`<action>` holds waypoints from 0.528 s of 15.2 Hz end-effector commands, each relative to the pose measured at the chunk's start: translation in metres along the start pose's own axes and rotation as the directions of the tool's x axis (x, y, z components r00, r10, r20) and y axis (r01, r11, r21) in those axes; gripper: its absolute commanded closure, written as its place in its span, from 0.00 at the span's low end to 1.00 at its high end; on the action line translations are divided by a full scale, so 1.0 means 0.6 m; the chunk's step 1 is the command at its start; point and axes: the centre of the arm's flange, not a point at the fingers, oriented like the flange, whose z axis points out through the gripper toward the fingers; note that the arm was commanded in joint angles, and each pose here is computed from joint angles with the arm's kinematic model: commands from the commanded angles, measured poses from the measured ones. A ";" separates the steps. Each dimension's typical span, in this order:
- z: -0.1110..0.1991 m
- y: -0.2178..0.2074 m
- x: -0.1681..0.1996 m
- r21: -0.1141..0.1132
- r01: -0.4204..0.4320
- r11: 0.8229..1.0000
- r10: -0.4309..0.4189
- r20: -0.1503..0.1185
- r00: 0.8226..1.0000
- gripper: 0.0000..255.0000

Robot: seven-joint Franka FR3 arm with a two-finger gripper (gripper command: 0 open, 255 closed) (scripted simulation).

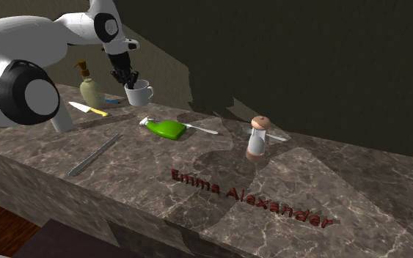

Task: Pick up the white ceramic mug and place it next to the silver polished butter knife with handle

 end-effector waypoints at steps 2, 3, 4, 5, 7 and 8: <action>0.026 -0.005 0.000 0.000 0.000 1.000 0.000 -0.001 1.000 1.00; 0.035 -0.005 0.000 0.000 0.000 1.000 0.000 -0.001 1.000 1.00; 0.044 -0.006 -0.001 0.000 0.000 1.000 0.000 -0.001 1.000 1.00; 0.053 -0.006 -0.001 0.000 0.000 1.000 0.000 -0.001 1.000 1.00; 0.070 -0.007 -0.002 0.000 0.000 1.000 0.000 -0.001 1.000 1.00; 0.079 -0.007 -0.003 0.000 0.000 1.000 0.000 -0.001 1.000 1.00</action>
